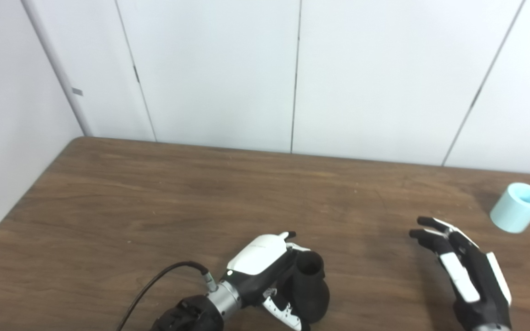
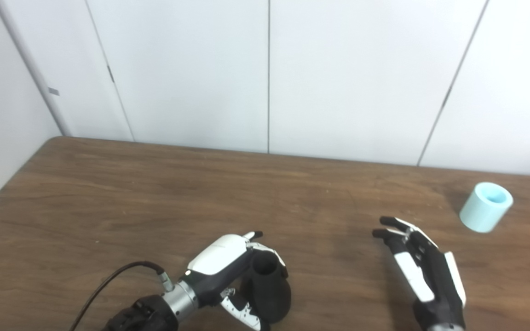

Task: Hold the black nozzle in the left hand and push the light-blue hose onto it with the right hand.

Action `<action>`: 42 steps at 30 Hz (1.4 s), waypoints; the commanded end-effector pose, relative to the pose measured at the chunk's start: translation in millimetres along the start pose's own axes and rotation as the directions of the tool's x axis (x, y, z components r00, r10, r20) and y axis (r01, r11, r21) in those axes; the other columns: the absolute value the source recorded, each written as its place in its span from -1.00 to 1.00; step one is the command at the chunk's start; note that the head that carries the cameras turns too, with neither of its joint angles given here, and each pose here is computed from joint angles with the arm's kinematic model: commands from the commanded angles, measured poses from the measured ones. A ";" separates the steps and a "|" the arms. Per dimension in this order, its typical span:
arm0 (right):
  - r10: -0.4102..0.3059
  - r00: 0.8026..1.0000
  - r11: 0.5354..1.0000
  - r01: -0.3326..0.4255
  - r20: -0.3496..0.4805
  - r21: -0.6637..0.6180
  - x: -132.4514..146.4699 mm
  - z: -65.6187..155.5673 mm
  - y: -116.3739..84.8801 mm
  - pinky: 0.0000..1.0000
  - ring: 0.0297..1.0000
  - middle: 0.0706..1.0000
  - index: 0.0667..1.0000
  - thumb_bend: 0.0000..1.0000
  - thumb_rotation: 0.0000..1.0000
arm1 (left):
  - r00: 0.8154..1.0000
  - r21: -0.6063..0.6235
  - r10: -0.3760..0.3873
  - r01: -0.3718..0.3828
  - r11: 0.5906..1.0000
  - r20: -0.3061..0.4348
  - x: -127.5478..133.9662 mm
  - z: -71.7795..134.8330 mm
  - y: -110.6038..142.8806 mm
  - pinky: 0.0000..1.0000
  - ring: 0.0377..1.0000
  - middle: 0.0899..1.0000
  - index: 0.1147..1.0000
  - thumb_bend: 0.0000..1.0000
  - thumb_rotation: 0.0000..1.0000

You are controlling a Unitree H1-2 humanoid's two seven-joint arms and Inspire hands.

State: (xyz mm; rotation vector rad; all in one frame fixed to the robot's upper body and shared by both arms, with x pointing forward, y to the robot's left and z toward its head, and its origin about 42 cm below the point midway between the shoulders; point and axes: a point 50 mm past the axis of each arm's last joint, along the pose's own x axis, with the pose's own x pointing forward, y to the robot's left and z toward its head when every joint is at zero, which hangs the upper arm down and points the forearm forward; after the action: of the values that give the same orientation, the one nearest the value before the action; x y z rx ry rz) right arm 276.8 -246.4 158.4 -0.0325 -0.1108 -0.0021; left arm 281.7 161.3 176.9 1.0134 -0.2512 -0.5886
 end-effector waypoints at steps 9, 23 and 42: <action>-0.030 0.994 1.000 0.029 0.104 0.010 13.4 35.7 -6.9 0.53 0.52 0.34 0.42 0.22 0.08 | 0.996 0.014 -0.082 0.082 0.997 -0.037 -1.0 -10.4 -11.4 1.00 0.53 -0.12 -0.17 0.05 -1.00; -0.065 0.972 0.892 0.159 0.227 -0.424 52.4 83.8 -55.5 0.44 0.59 0.44 0.49 0.48 -0.54 | 0.995 -0.003 -0.087 0.087 0.996 -0.046 -3.0 -23.3 -15.1 1.00 0.53 -0.11 -0.18 0.05 -1.00; -0.109 0.959 0.338 0.284 0.263 -0.897 130.7 146.3 -137.5 0.80 0.74 0.51 0.50 0.66 -0.65 | 0.995 0.009 -0.096 0.096 0.995 -0.006 -11.2 -44.0 -13.2 1.00 0.49 -0.10 -0.19 0.05 -1.00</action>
State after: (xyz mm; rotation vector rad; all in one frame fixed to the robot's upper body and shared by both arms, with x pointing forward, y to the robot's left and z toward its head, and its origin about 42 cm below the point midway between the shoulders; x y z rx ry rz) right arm 382.0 -369.6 290.6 -1.1594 -0.2215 -0.2699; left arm 289.9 176.7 163.0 0.9730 -0.2976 -0.6413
